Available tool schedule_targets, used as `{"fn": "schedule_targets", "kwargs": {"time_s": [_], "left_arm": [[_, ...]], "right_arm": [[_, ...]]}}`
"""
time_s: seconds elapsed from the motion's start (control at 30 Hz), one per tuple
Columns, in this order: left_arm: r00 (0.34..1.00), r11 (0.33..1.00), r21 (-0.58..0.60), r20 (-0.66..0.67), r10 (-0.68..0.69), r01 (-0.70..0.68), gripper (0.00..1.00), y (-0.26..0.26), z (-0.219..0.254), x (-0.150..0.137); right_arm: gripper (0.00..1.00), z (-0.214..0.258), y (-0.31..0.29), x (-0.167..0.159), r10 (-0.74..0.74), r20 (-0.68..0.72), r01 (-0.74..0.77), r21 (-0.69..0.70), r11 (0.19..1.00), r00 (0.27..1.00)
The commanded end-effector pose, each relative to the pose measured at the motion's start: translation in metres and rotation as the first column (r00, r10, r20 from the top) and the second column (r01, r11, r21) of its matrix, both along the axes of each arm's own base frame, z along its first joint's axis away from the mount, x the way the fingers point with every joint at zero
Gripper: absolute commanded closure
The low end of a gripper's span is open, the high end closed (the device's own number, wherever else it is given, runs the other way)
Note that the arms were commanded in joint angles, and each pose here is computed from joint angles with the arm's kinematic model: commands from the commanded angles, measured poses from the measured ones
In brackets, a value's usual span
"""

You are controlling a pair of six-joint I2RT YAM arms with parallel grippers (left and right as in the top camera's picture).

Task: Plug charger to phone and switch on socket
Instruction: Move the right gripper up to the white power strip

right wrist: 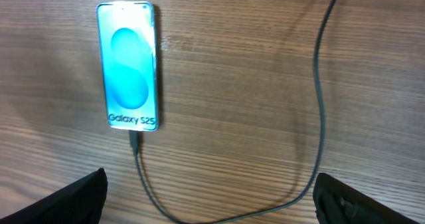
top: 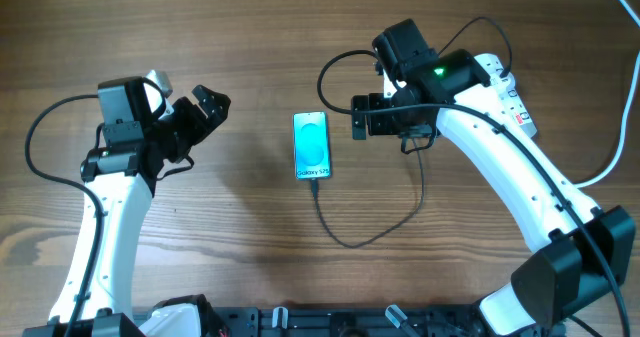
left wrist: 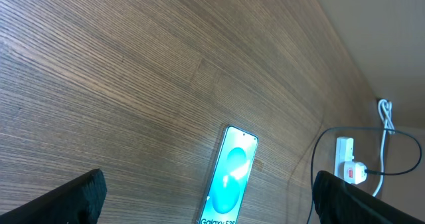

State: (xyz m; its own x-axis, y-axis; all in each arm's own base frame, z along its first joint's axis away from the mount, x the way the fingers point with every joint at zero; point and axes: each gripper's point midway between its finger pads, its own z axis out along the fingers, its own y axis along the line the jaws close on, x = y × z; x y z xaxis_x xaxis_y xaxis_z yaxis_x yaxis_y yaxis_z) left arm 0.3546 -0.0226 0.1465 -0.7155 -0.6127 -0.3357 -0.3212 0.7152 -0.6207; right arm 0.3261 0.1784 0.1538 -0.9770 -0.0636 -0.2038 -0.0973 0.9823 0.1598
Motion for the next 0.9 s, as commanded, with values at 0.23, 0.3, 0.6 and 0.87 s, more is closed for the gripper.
{"fn": "schedule_targets", "kwargs": {"time_s": [0.23,0.3,0.6,0.87], "left_arm": [[1.0,1.0,0.021,0.005,-0.003,0.003,0.0,0.004,-0.001,0.001],[1.0,1.0,0.021,0.005,-0.003,0.003,0.0,0.004,-0.001,0.001],[1.0,1.0,0.021,0.005,-0.003,0.003,0.0,0.004,-0.001,0.001],[1.0,1.0,0.021,0.005,-0.003,0.003,0.0,0.004,-0.001,0.001]], "right_arm": [[0.0,0.011,-0.007,0.007,0.036,0.059,-0.034,-0.041,0.999,0.998],[0.0,0.009,-0.012,0.006,0.01,0.049,-0.007,-0.061,0.998,0.999],[0.0,0.007,-0.071,0.002,-0.265,0.073,0.274,-0.26,0.926,0.962],[0.0,-0.002,-0.115,0.004,-0.399,0.037,0.392,-0.286,0.874,0.916]]}}
